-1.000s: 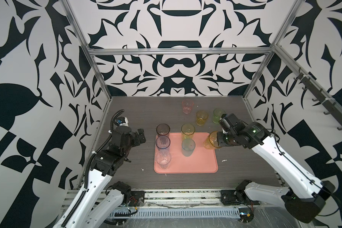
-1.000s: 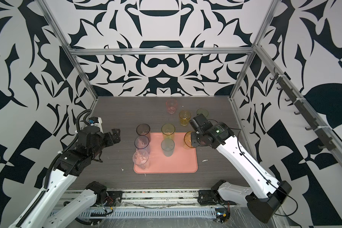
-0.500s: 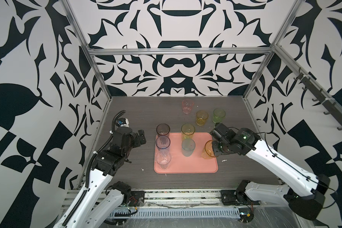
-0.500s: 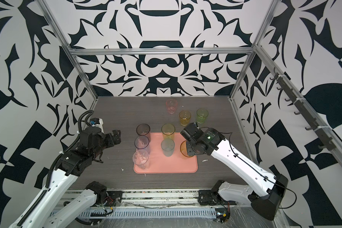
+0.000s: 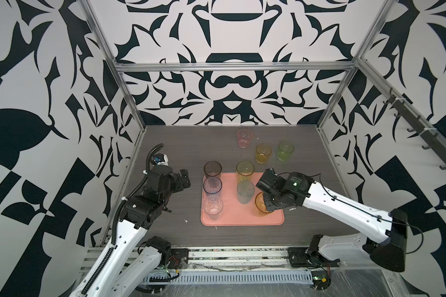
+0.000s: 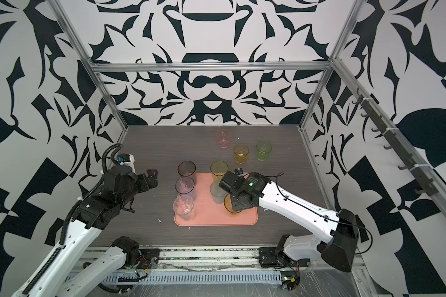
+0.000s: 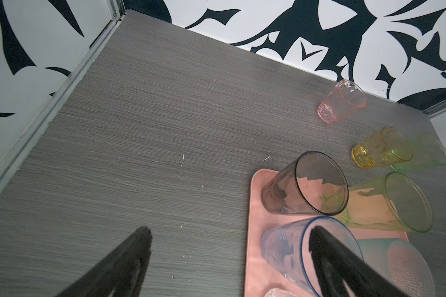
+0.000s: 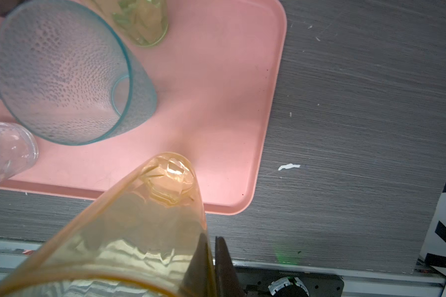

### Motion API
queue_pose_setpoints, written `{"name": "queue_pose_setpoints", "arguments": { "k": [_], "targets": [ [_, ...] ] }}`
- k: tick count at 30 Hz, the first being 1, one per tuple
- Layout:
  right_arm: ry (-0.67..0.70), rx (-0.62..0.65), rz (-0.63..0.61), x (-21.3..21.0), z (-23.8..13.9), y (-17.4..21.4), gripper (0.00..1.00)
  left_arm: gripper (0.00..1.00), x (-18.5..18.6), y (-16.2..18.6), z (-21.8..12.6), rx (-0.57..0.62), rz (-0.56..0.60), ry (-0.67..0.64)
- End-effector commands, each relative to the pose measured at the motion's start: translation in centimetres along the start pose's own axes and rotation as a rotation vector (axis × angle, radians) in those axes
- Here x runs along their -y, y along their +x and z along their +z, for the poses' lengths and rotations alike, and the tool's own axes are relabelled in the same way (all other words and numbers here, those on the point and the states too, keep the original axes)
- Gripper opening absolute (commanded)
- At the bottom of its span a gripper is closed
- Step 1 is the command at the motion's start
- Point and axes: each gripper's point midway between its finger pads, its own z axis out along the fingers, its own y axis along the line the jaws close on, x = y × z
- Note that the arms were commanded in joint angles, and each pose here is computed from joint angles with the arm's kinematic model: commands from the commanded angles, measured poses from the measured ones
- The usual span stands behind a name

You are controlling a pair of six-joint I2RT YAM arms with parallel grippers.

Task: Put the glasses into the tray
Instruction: 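Carry the tall yellow glass over the tray's near edge, then lower the tall yellow glass onto the tray beside the teal glass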

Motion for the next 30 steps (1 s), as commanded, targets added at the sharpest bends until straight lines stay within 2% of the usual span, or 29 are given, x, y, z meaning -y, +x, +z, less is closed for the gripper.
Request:
{"name": "queue_pose_setpoints", "arguments": {
  "k": [1, 12, 30],
  "targets": [
    [-0.036, 0.033, 0.025, -1.5, -0.1, -0.7, 0.0, 1.0, -0.2, 0.5, 0.2, -0.01, -0.008, -0.001],
    [-0.031, 0.002, -0.025, -4.4, 1.3, -0.3, 0.0, 1.0, -0.1, 0.4, 0.1, -0.007, -0.009, 0.003],
    [-0.051, -0.01, -0.045, -6.4, 2.4, -0.3, 0.0, 0.99, -0.2, 0.5, 0.0, -0.007, -0.01, 0.005]
  ]
}}
